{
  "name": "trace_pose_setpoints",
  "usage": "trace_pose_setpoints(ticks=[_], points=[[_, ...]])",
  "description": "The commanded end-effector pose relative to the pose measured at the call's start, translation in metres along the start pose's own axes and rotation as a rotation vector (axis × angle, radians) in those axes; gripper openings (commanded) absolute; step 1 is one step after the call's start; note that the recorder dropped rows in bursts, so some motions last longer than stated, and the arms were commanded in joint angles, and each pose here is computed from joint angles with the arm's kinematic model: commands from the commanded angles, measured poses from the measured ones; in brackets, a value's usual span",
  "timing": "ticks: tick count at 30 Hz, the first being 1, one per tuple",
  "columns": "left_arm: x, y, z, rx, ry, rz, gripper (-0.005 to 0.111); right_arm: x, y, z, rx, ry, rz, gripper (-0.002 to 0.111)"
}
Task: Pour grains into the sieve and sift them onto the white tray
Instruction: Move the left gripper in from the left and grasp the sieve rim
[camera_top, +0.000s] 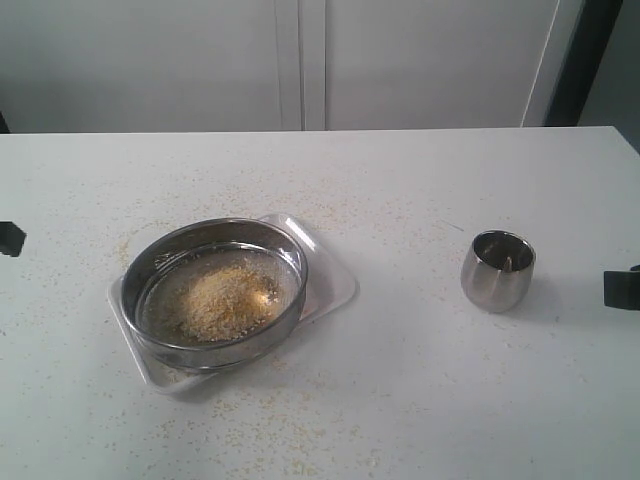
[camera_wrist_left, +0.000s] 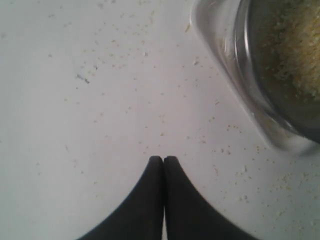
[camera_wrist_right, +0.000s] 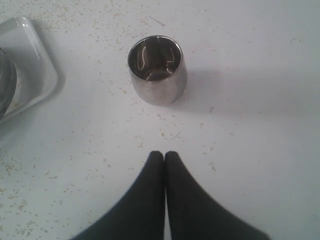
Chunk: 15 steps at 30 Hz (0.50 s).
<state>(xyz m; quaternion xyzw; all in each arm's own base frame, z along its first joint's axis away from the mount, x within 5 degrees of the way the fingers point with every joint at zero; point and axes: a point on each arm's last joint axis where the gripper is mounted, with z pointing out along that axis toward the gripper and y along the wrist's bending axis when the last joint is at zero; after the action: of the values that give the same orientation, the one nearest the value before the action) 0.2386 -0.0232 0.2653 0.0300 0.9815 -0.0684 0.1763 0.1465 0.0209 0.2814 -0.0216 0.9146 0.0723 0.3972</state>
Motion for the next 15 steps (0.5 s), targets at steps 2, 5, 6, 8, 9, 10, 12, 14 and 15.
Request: trace_pose_setpoints(ticks=[2, 5, 6, 8, 9, 10, 12, 14, 15], points=[[-0.017, -0.021, 0.015, 0.039, -0.011, 0.013, 0.000, 0.001, 0.000, -0.001, 0.001, -0.004, -0.018, 0.000], [-0.028, -0.032, 0.024, 0.051, 0.006, 0.021, 0.000, 0.001, 0.000, -0.001, 0.001, -0.004, -0.018, 0.000], [-0.032, -0.036, 0.027, 0.055, 0.010, 0.029, 0.000, 0.001, 0.000, -0.001, 0.001, -0.004, -0.018, 0.000], [-0.041, -0.043, 0.031, 0.063, 0.012, 0.042, 0.000, 0.001, 0.000, -0.001, 0.001, -0.004, -0.018, 0.000], [-0.044, -0.047, 0.033, 0.066, 0.015, 0.050, 0.000, 0.001, 0.000, -0.001, 0.001, -0.004, -0.018, 0.000], [-0.047, -0.051, 0.035, 0.069, 0.019, 0.055, 0.000, 0.001, 0.000, -0.001, 0.001, -0.004, -0.018, 0.000], [-0.054, -0.059, 0.038, 0.075, 0.019, 0.082, 0.000, 0.001, 0.000, -0.001, 0.001, -0.004, -0.018, 0.000], [-0.060, -0.066, 0.042, 0.077, 0.019, 0.097, 0.000, 0.001, 0.000, -0.001, 0.001, -0.004, -0.016, 0.000], [-0.063, -0.069, 0.044, 0.079, 0.020, 0.102, 0.000, 0.001, 0.000, -0.001, 0.001, -0.004, -0.013, 0.000]])
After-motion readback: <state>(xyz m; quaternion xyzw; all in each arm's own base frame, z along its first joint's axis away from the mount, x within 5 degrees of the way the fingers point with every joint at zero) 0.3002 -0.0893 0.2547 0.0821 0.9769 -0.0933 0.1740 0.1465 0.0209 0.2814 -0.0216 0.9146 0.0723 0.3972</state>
